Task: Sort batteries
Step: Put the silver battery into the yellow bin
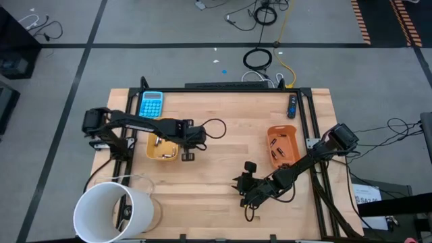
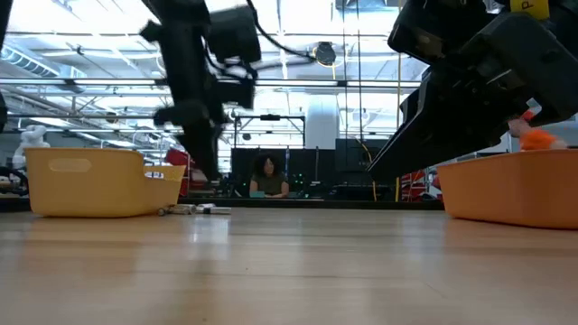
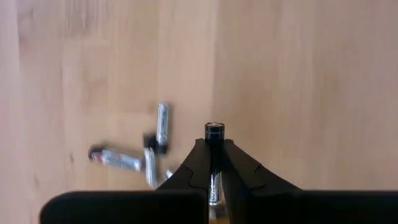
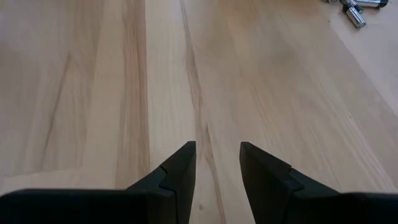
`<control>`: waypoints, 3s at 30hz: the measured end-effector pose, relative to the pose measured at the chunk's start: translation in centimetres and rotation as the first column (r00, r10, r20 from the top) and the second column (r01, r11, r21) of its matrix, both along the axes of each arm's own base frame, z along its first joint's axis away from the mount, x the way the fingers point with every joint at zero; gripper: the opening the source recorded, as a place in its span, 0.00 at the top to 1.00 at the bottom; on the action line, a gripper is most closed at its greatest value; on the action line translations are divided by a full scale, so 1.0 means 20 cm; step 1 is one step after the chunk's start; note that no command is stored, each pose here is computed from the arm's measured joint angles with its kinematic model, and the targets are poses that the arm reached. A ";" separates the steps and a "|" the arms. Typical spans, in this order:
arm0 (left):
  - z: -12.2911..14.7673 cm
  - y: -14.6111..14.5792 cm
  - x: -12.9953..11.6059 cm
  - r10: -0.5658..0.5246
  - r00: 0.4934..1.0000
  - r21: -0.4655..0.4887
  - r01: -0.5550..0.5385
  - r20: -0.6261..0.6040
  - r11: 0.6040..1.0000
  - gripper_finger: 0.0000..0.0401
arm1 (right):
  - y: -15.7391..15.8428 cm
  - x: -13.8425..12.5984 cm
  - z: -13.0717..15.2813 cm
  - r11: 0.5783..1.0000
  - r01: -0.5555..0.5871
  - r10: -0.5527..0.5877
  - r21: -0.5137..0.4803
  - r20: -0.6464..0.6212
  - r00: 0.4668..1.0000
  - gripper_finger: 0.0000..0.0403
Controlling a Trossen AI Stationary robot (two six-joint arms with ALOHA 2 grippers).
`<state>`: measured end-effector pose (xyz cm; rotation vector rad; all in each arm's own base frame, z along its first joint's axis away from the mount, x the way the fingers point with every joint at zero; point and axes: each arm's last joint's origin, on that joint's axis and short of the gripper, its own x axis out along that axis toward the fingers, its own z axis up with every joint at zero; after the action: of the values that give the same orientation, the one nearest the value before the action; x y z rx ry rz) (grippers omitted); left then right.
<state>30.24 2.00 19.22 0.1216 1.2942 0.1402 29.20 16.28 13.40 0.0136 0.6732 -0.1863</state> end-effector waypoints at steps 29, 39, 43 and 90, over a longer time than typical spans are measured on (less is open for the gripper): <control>0.12 -0.05 -0.25 0.250 0.964 0.261 -0.219 -0.092 0.940 0.62 | 0.00 0.00 0.00 1.000 0.003 -0.003 0.008 -0.002 1.000 0.71; 0.05 0.09 -0.07 0.163 0.985 0.232 -0.172 0.058 0.957 0.61 | 0.00 0.00 0.00 1.000 0.005 -0.006 0.020 0.013 1.000 0.71; 0.00 0.24 -0.05 0.310 0.946 0.130 -0.321 0.096 0.938 0.61 | 0.00 0.00 0.00 1.000 0.005 -0.005 0.019 0.013 1.000 0.71; -0.29 0.51 -0.03 0.412 0.910 -0.134 -0.414 -0.044 0.901 0.89 | 0.00 0.00 0.00 1.000 -0.006 0.006 0.004 0.009 1.000 0.71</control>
<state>29.67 12.20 13.36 -0.2781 1.3261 0.4109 29.25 16.37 13.47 0.0165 0.6651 -0.1785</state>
